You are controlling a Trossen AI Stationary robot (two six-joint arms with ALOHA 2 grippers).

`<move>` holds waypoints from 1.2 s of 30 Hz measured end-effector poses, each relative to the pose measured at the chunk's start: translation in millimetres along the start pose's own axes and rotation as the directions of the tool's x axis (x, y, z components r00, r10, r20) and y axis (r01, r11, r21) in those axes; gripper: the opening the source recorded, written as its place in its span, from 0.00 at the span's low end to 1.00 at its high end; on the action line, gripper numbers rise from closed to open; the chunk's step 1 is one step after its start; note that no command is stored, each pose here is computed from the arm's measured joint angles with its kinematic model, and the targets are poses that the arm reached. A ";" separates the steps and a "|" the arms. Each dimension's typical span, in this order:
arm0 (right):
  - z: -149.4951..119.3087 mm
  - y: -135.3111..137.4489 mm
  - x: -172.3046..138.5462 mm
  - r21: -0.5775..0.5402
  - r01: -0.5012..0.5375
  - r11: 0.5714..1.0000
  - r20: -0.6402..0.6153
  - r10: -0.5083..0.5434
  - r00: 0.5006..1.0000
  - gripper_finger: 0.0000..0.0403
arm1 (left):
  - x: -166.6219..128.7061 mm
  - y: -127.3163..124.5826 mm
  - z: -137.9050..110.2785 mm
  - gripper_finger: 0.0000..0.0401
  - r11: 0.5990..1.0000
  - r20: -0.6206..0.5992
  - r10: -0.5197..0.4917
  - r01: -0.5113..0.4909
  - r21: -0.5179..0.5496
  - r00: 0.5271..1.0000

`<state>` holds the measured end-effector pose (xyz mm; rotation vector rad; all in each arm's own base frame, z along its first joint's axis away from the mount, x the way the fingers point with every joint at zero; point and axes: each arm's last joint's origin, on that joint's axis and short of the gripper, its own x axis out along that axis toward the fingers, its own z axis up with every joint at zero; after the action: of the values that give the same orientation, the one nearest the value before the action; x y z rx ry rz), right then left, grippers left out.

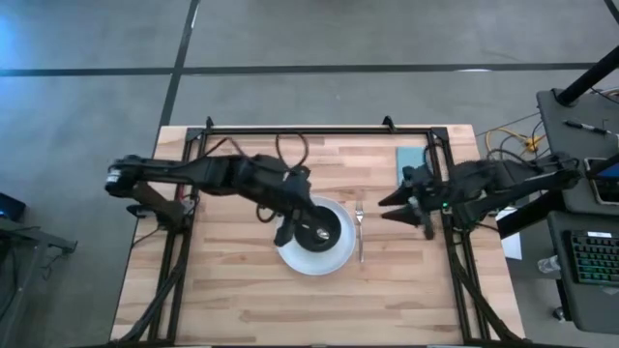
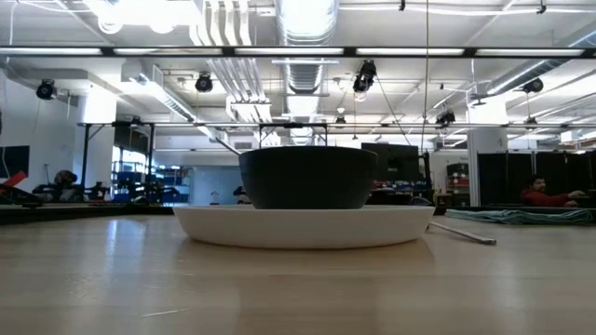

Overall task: Set table place
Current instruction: Return to Home Position

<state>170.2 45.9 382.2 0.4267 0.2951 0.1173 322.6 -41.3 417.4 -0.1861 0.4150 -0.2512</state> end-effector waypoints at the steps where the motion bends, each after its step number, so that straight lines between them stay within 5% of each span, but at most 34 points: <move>1: 1.2 1.0 -5.8 -0.025 -0.038 0.999 0.045 0.040 0.998 0.42 | -0.7 1.4 -8.9 0.11 1.000 0.013 -0.003 0.003 -0.003 1.000; 12: -38.2 -26.3 -65.1 -0.146 -0.103 0.984 0.265 0.140 0.954 0.42 | -59.4 7.8 -83.4 0.11 0.997 0.372 -0.058 0.073 -0.026 0.926; 19: -62.8 -45.5 -94.5 -0.178 -0.039 0.983 0.421 0.112 0.900 0.42 | -102.0 14.0 -124.0 0.11 0.988 0.473 0.154 -0.119 -0.104 0.868; 23: -78.9 -54.9 -103.6 -0.165 -0.063 0.984 0.471 0.135 0.872 0.42 | -118.8 15.9 -146.3 0.11 0.983 0.516 0.183 -0.141 -0.120 0.837; 30: -105.5 -68.2 -98.2 -0.165 -0.086 0.983 0.536 0.162 0.829 0.42 | -133.8 19.0 -182.4 0.11 0.988 0.615 0.154 -0.108 -0.110 0.774; 36: -114.9 -70.7 -77.7 -0.159 -0.095 0.983 0.541 0.167 0.824 0.42 | -125.8 26.0 -213.6 0.11 0.987 0.613 0.156 -0.106 -0.117 0.775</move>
<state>64.7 13.3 272.4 0.3380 -0.3185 0.1414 127.0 -8.7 266.5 -0.3010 -0.2272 -0.0237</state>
